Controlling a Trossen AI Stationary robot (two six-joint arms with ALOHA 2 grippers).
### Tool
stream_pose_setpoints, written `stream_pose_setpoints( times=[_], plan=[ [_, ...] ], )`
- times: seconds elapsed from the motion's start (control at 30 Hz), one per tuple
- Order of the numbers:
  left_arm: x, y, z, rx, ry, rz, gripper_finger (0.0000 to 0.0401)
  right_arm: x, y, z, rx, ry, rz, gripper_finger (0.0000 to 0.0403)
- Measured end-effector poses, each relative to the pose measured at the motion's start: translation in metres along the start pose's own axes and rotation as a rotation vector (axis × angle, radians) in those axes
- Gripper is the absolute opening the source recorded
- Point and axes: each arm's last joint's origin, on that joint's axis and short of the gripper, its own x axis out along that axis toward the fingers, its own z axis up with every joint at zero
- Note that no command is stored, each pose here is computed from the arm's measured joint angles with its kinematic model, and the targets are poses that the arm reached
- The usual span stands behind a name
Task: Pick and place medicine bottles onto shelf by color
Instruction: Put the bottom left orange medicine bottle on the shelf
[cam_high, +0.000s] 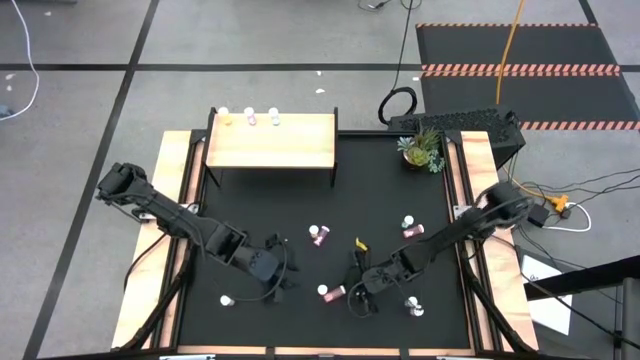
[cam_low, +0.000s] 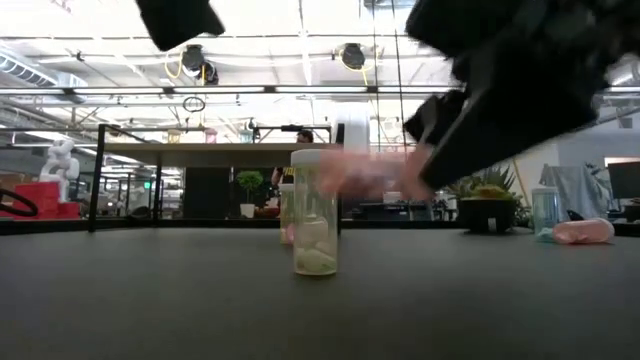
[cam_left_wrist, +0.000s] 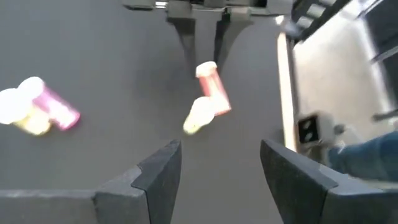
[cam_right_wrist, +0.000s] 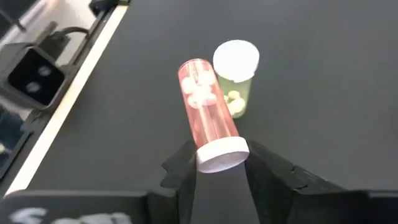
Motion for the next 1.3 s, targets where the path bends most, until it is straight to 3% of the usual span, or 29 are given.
stream_pose_setpoints(
  times=[0.2, 0.47, 0.63, 0.83, 1.0, 1.3],
  plan=[
    [0.000, 0.016, 0.034, -0.102, -0.111, -0.221, 0.0218, -0.056, -0.005, 0.021, -0.178, 0.025, -0.037, 0.0126],
    [-0.008, 0.077, 0.085, -0.257, -0.249, -0.415, 0.0219, -0.102, -0.025, 0.049, -0.388, 0.062, -0.098, 0.0120],
    [0.005, 0.101, 0.088, -0.326, -0.175, -0.467, 0.0232, -0.114, -0.034, 0.077, -0.535, 0.015, -0.227, 0.0124],
    [0.012, 0.105, 0.089, -0.291, -0.117, -0.591, 0.0270, -0.123, -0.045, 0.098, -0.654, -0.004, -0.297, 0.0125],
    [0.010, 0.116, 0.093, -0.298, -0.145, -0.573, 0.0280, -0.125, -0.053, 0.103, -0.740, 0.004, -0.321, 0.0125],
    [0.001, 0.144, 0.098, -0.371, -0.149, -0.523, 0.0247, -0.131, -0.062, 0.107, -0.804, 0.000, -0.352, 0.0125]
  ],
)
